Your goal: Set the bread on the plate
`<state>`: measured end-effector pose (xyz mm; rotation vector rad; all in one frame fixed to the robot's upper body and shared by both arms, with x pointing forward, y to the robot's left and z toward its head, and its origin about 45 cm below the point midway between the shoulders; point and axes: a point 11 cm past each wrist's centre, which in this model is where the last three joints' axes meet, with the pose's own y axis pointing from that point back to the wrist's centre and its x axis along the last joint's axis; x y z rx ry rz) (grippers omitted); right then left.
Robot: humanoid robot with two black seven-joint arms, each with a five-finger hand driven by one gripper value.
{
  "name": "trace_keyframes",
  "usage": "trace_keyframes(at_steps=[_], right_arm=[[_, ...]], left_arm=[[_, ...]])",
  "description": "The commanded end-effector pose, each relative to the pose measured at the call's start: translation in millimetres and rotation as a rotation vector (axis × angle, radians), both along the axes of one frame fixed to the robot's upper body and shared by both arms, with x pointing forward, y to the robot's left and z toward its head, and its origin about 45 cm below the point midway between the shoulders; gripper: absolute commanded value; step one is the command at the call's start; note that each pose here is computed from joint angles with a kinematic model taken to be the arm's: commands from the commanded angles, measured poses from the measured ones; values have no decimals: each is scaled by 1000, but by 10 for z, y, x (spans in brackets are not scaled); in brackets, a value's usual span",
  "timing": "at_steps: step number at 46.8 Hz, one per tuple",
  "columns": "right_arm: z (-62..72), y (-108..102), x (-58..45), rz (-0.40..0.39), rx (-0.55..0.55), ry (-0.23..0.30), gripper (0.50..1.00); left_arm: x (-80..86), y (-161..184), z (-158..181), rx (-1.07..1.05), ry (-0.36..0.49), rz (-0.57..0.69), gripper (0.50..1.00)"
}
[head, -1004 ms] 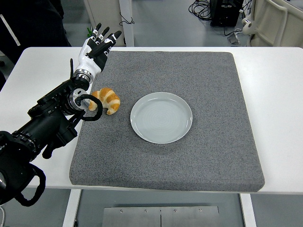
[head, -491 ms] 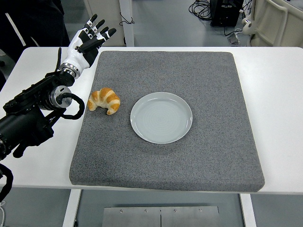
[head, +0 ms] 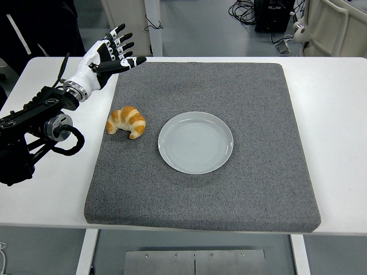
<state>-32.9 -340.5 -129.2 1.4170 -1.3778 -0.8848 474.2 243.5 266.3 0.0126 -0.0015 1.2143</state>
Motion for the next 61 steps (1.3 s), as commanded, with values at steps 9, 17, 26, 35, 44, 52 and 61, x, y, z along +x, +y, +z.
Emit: trace_keyframes(at_steps=[9,17,26,35,44,52,61], right_arm=[[0,0,0,0,0,0,1000],[0,0,0,0,0,0,1000],[0,0,0,0,0,0,1000],[0,0,0,0,0,0,1000],[0,0,0,0,0,0,1000],[0,0,0,0,0,0,1000],[0,0,0,0,0,0,1000]], left_arm=[[-47,179,28,202,-40,-4,969],[-99,185,10,315,-68,-55,969],[-248,128,147,451,-153,-157,969],[-346,212,227,632,-216,-221,969],[-372,218,173,738,-246,-253,969],[-405,199,101,814,-260,-292,969],[-435,192,48,901,-290,-328,969]])
